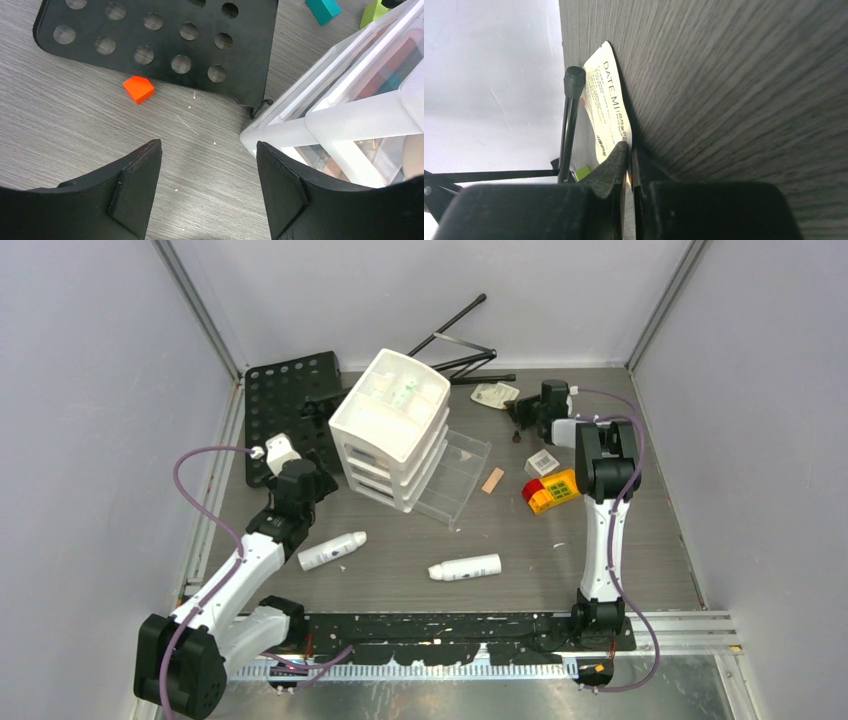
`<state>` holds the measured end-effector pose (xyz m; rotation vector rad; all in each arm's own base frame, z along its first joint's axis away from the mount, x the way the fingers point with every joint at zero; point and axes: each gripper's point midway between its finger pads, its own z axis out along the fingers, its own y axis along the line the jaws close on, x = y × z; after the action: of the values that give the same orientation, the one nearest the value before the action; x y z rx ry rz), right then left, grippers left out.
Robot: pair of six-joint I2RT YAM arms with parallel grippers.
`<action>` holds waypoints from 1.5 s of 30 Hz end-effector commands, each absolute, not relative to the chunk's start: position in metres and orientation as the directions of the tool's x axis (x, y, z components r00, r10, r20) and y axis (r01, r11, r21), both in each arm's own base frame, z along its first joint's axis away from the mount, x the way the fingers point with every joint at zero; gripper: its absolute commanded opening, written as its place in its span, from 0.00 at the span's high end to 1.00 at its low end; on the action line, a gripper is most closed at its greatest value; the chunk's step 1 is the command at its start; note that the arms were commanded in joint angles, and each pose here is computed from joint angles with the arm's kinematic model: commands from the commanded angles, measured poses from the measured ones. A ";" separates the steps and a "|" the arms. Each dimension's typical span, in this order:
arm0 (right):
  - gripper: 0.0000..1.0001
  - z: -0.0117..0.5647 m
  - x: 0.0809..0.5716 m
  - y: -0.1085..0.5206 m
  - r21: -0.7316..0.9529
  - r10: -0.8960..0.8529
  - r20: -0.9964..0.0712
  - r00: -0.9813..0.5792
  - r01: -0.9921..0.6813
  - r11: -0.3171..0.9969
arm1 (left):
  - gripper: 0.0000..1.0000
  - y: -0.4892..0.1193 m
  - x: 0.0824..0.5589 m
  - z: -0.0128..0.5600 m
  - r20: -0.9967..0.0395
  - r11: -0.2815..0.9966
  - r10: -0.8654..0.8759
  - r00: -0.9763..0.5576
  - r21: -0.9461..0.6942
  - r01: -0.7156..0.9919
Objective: Organize the makeup
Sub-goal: Pick up the makeup from the center of the board.
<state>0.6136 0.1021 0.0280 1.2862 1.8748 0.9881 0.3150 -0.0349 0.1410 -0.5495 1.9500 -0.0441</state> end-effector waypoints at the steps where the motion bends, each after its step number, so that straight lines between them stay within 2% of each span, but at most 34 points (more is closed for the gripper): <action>1: 0.97 0.006 0.608 0.097 0.831 0.947 -0.119 -0.299 0.492 0.260 | 0.29 -0.034 0.325 0.166 -0.879 0.889 -0.398 -0.262 -0.298 -0.348; 3: 1.00 0.012 0.607 0.096 0.843 0.947 -0.133 -0.292 0.470 0.264 | 0.29 -0.034 0.325 0.166 -0.880 0.888 -0.398 -0.261 -0.298 -0.349; 10: 1.00 0.068 0.593 0.083 0.870 0.940 -0.237 -0.246 0.377 0.318 | 0.29 -0.033 0.325 0.166 -0.881 0.888 -0.395 -0.259 -0.294 -0.352; 28: 1.00 0.170 0.464 0.035 0.776 0.859 -0.492 -0.140 0.377 0.506 | 0.29 -0.032 0.325 0.167 -0.882 0.888 -0.394 -0.258 -0.292 -0.356; 32: 1.00 0.183 0.423 0.035 0.757 0.841 -0.514 -0.168 0.373 0.537 | 0.29 -0.030 0.324 0.167 -0.883 0.886 -0.392 -0.259 -0.286 -0.365; 36: 1.00 0.186 0.380 0.045 0.772 0.847 -0.490 -0.206 0.349 0.531 | 0.29 -0.031 0.324 0.167 -0.883 0.886 -0.392 -0.257 -0.288 -0.364; 45: 1.00 0.203 0.320 0.093 0.817 0.800 -0.449 -0.399 0.180 0.548 | 0.29 -0.031 0.325 0.167 -0.883 0.886 -0.394 -0.254 -0.292 -0.361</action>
<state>0.3392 0.0667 0.1936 0.9132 1.8335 0.7490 0.3149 -0.0320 0.1417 -0.5567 1.9427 -0.0264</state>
